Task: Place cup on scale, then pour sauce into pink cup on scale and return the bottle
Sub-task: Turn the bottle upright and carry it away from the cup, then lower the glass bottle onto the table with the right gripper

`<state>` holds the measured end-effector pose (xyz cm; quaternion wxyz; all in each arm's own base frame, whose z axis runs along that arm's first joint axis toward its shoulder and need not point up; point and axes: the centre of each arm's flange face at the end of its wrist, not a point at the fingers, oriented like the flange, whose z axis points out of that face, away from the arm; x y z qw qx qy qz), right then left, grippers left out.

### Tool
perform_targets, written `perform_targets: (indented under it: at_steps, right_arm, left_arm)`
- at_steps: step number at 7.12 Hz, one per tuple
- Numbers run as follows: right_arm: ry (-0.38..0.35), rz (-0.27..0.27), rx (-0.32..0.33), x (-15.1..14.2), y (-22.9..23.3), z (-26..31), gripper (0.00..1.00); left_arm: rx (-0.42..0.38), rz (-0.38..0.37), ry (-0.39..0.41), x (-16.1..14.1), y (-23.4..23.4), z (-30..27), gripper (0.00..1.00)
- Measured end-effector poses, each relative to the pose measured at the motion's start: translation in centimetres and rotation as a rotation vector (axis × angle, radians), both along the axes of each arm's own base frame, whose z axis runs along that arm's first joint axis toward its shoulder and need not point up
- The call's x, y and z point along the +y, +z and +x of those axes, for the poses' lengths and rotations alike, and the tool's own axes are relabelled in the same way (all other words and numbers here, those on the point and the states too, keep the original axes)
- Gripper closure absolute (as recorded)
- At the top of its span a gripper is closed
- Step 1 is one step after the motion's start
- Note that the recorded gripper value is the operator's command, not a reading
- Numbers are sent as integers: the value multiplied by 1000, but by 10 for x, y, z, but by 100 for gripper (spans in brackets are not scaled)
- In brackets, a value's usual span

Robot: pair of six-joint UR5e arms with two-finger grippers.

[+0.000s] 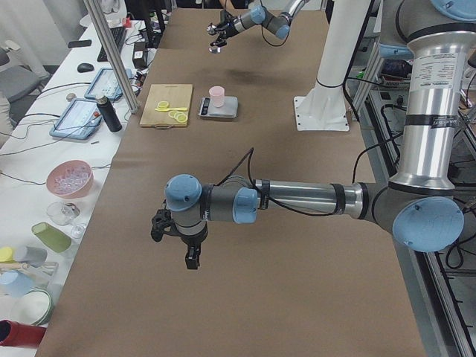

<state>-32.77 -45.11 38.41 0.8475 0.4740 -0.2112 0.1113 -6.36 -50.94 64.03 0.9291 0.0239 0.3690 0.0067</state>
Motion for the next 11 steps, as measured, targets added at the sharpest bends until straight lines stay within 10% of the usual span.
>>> perform_targets:
  at_steps: [4, 11]
  right_arm:
    - [86, -98, -219, -1, 53, -5, 100]
    - [67, -134, -259, -3, 95, -24, 100]
  left_arm:
    - [3, 1, -4, -1, -1, 0, 2]
    - [41, -12, -1, 5, 4, 3, 2]
